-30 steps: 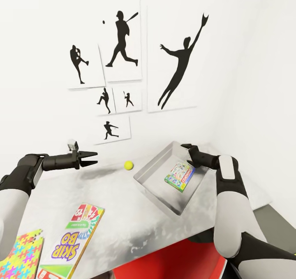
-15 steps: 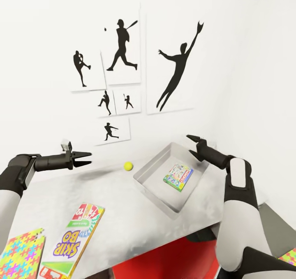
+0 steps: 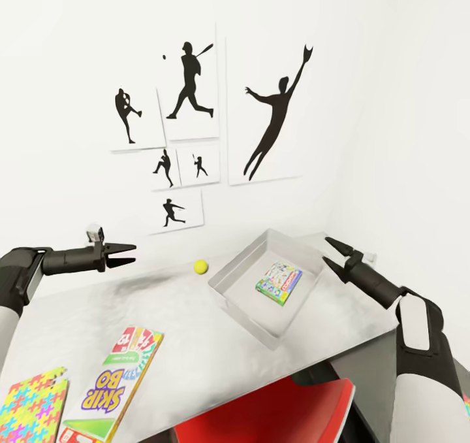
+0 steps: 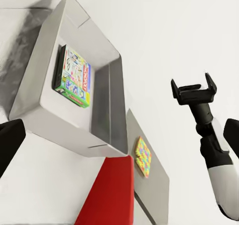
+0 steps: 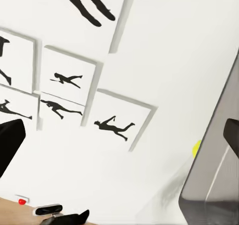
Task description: Put all the toys in the child's room - the three board games (two on the bed and one on the table), the two jigsaw puzzles on the table, and the tennis ball on the table - inside the toy box on the table in the child's room.
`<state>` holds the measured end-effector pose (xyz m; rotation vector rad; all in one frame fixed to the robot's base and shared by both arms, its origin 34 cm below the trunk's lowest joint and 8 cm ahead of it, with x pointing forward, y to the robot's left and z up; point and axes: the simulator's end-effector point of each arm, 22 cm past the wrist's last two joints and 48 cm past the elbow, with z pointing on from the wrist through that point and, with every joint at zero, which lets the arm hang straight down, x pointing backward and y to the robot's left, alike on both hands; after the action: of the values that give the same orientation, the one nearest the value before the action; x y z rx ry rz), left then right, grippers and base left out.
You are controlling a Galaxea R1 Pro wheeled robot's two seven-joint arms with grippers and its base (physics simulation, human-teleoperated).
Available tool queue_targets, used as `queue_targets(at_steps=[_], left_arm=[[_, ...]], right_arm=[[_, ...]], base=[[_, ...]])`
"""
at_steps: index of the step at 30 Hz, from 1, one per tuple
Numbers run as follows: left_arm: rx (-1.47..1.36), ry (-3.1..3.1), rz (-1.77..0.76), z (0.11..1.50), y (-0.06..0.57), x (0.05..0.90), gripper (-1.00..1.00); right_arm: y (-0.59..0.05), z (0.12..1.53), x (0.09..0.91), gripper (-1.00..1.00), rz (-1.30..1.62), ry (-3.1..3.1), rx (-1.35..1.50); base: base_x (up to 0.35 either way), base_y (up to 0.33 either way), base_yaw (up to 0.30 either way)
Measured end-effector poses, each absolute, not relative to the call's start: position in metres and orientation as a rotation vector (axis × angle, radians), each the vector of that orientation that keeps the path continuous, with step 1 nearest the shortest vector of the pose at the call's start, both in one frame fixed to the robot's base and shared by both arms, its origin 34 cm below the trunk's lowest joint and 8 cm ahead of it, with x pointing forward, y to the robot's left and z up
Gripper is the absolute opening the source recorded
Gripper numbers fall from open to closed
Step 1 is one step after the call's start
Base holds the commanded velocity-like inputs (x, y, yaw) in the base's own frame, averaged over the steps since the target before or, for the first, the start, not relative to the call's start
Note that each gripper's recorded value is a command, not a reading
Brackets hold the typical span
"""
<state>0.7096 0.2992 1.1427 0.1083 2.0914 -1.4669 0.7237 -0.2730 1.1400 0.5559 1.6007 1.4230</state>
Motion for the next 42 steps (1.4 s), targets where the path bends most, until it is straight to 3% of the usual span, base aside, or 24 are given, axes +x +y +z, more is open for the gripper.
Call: queue_targets(at_steps=[16,42], left_arm=[[0.092,2.157,-1.459,1.091,0.304,0.67,1.0],[0.087,2.151,-1.448,1.085,0.309,0.652,1.0]], right_arm=[[-0.291,1.108,0.65,1.0,1.448,1.498,0.506],[-0.245,1.125,0.621,1.0,1.389,1.528,0.298]], base=[[0.0,0.0,-0.052],[-0.081,0.0,-0.002]])
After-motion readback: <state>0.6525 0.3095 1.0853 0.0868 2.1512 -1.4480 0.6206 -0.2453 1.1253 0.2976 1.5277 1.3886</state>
